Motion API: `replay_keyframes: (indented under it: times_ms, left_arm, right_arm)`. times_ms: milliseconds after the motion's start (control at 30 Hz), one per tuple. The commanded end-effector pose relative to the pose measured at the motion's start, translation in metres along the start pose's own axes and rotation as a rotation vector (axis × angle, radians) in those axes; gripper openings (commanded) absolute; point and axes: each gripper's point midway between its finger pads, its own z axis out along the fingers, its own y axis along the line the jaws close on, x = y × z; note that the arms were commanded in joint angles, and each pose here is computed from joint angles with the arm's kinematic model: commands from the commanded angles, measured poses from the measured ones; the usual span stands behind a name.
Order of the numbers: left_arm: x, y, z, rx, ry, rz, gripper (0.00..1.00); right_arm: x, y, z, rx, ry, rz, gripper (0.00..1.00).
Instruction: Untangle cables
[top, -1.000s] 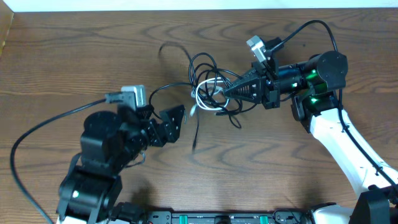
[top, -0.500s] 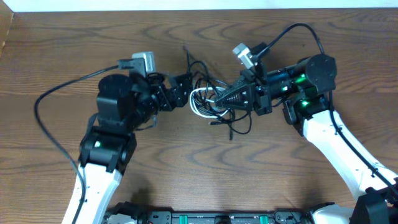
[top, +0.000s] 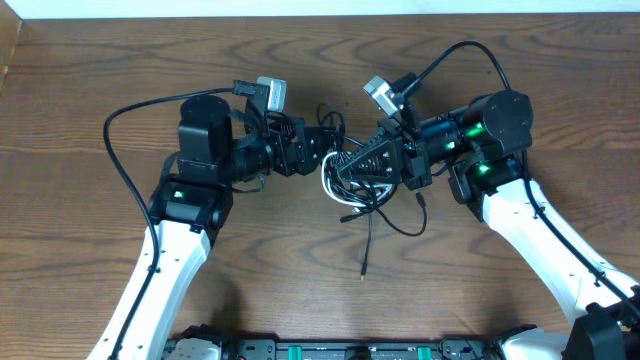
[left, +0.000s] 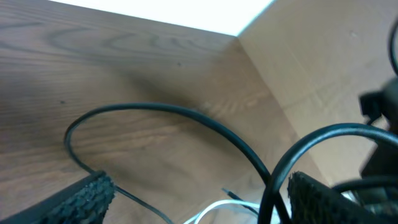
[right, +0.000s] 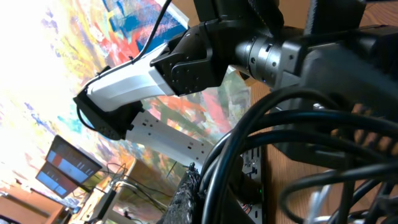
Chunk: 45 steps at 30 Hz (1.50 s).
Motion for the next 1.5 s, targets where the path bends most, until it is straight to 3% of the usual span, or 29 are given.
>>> replay_keyframes:
  times_ms: [0, 200, 433, 667, 833, 967, 1133, 1300, 1333, 1367, 1400, 1433, 1467]
  left_arm:
    - [0.004, -0.031, -0.011, 0.199, 0.043, 0.115, 0.99]
    - [-0.007, -0.025, -0.041, 0.296, 0.025, 0.082, 0.98]
    - [-0.004, -0.028, -0.040, 0.309, 0.029, 0.115, 0.98]
    - [0.008, 0.006, -0.028, 0.173, 0.066, 0.018, 0.98]
    - [0.019, 0.019, -0.014, 0.170, 0.109, -0.029, 0.99]
    - [0.029, 0.010, -0.004, 0.202, 0.149, -0.030, 0.96]
    - [0.044, -0.023, 0.002, 0.346, 0.194, 0.095, 1.00]
    - [0.053, -0.034, 0.009, 0.362, 0.223, 0.112, 0.98]
    - [0.054, -0.033, 0.012, 0.345, 0.224, 0.116, 0.95]
    - [0.054, -0.030, 0.015, 0.317, 0.223, 0.121, 0.75]
    - [0.053, -0.020, 0.020, 0.249, 0.217, 0.123, 0.37]
    - [0.051, -0.012, 0.022, 0.196, 0.209, 0.111, 0.19]
    - [0.049, -0.003, 0.024, 0.141, 0.201, 0.089, 0.08]
  right_arm:
    - [0.000, 0.008, 0.003, -0.013, 0.019, -0.026, 0.01]
    - [0.000, 0.008, 0.003, -0.013, 0.019, -0.026, 0.02]
    - [0.000, 0.008, 0.003, -0.013, 0.019, -0.016, 0.03]
    - [0.000, 0.009, 0.003, -0.014, 0.020, 0.003, 0.03]
    - [-0.003, 0.007, 0.003, -0.007, 0.003, 0.003, 0.03]
    - [-0.003, 0.007, 0.003, -0.006, 0.002, 0.003, 0.03]
    - [-0.004, 0.007, 0.003, -0.004, -0.003, 0.004, 0.03]
    - [-0.004, 0.007, 0.003, -0.004, -0.004, 0.004, 0.04]
    - [-0.004, 0.007, 0.003, -0.004, -0.004, 0.004, 0.04]
    - [-0.004, 0.007, 0.003, -0.003, -0.006, 0.004, 0.04]
    - [-0.004, 0.007, 0.003, -0.002, -0.007, 0.004, 0.04]
    - [-0.005, 0.007, 0.003, -0.002, -0.007, 0.004, 0.04]
    - [-0.004, 0.007, 0.003, -0.002, -0.007, 0.004, 0.04]
